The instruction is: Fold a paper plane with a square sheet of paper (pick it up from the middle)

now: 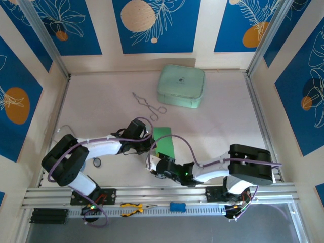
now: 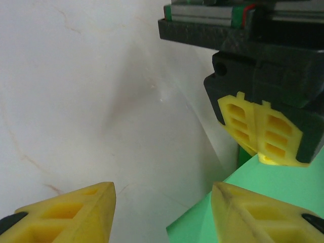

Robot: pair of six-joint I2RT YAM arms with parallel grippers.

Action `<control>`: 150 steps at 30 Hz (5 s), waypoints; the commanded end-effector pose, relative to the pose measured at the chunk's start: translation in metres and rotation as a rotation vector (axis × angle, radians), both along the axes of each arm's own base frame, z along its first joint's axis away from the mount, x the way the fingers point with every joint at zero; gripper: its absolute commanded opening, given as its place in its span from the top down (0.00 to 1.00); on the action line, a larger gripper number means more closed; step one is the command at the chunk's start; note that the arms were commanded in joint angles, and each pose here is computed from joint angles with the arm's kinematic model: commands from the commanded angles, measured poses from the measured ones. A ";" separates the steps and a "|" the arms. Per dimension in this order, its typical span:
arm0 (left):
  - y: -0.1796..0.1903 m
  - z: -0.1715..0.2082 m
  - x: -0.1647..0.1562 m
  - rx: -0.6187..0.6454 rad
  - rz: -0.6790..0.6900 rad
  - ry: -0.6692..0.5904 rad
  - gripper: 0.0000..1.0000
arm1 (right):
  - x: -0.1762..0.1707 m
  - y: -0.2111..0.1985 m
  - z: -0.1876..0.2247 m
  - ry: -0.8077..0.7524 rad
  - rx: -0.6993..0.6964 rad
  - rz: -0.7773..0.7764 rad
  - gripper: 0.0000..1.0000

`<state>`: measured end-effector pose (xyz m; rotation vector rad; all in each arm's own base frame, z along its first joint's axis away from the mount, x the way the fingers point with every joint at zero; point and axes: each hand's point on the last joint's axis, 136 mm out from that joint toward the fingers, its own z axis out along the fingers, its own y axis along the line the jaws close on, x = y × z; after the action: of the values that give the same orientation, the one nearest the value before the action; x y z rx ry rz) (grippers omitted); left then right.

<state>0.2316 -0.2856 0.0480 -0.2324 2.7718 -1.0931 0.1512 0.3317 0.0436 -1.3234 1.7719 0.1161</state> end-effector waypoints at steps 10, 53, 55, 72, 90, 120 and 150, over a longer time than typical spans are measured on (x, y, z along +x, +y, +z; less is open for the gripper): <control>-0.003 0.010 0.004 -0.022 0.003 -0.007 1.00 | 0.023 -0.006 0.012 -0.149 0.013 -0.128 0.48; 0.004 0.010 0.005 0.018 0.011 -0.019 0.92 | 0.022 -0.025 0.010 0.016 0.104 -0.188 0.94; 0.010 0.012 0.005 0.045 0.017 -0.037 0.81 | 0.022 -0.027 0.011 0.034 0.116 -0.191 0.96; 0.036 0.062 0.032 0.122 -0.010 -0.206 0.56 | -0.007 -0.026 0.019 0.644 0.373 -0.049 0.97; -0.021 0.019 0.054 0.065 -0.249 -0.081 0.86 | -0.013 -0.003 0.008 0.750 0.393 -0.022 0.97; -0.004 -0.053 0.039 0.192 -0.319 0.009 0.91 | 0.019 -0.018 0.003 0.852 0.437 -0.092 0.97; -0.004 -0.049 0.041 0.190 -0.312 0.001 0.91 | 0.041 -0.040 -0.017 0.810 0.421 -0.259 0.96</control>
<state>0.2820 -0.3038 0.0196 0.2511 2.8802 -0.9476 0.1921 0.2973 0.0296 -0.7896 2.3613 0.9507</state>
